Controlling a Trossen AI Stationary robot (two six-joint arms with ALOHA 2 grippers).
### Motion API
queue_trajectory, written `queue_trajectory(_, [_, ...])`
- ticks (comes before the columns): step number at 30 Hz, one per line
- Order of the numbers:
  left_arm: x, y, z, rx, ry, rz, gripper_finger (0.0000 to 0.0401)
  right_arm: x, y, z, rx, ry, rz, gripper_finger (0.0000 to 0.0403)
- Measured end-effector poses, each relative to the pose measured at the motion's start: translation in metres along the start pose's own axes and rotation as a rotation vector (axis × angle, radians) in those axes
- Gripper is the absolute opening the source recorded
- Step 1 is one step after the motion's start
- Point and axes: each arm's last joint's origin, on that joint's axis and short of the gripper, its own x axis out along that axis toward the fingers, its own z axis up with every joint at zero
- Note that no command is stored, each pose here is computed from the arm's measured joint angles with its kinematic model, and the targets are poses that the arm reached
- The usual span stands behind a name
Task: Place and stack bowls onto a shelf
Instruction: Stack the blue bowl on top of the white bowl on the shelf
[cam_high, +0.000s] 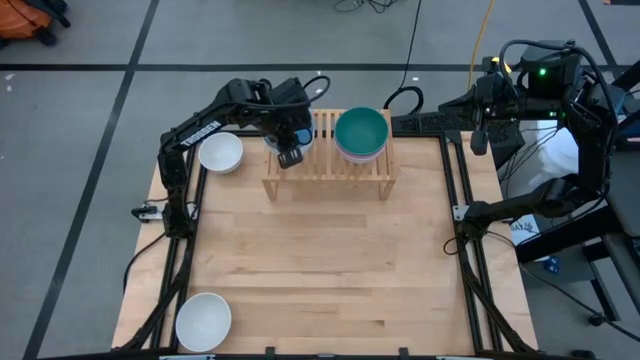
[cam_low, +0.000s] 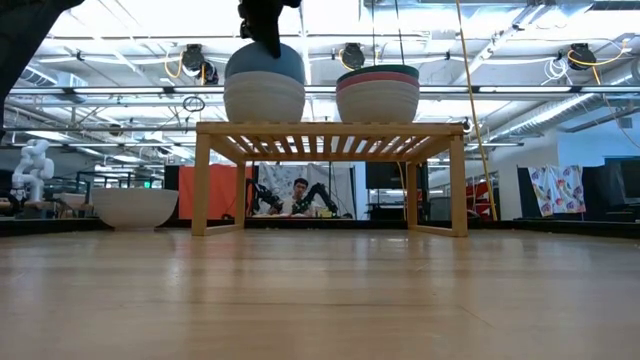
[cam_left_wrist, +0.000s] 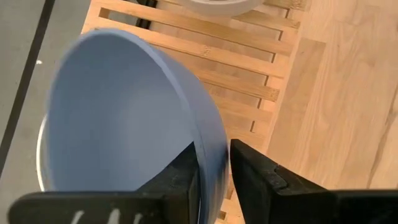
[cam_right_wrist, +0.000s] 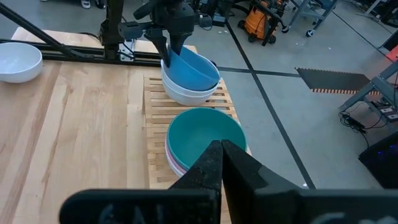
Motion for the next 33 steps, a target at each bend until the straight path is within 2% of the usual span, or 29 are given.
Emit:
queue_trajectory(15, [-0.009, -0.002, -0.003, 0.036, -0.017, 0.060, 0.0093, 0.000, 0.000, 0.000, 0.000, 0.000, 0.000, 0.0000])
queue_trajectory(26, [-0.038, -0.012, -0.012, 0.046, -0.105, 0.036, 0.0093, 0.000, 0.000, 0.000, 0.000, -0.001, 0.000, 0.0000])
queue_trajectory(29, [-0.046, -0.012, -0.013, 0.057, -0.144, 0.056, 0.0093, 0.000, 0.000, 0.000, 0.000, 0.000, 0.000, 0.0000])
queue_trajectory(33, [-0.053, -0.010, -0.010, 0.004, -0.223, 0.099, 0.0093, 0.000, 0.000, 0.000, -0.001, -0.001, 0.000, 0.0000])
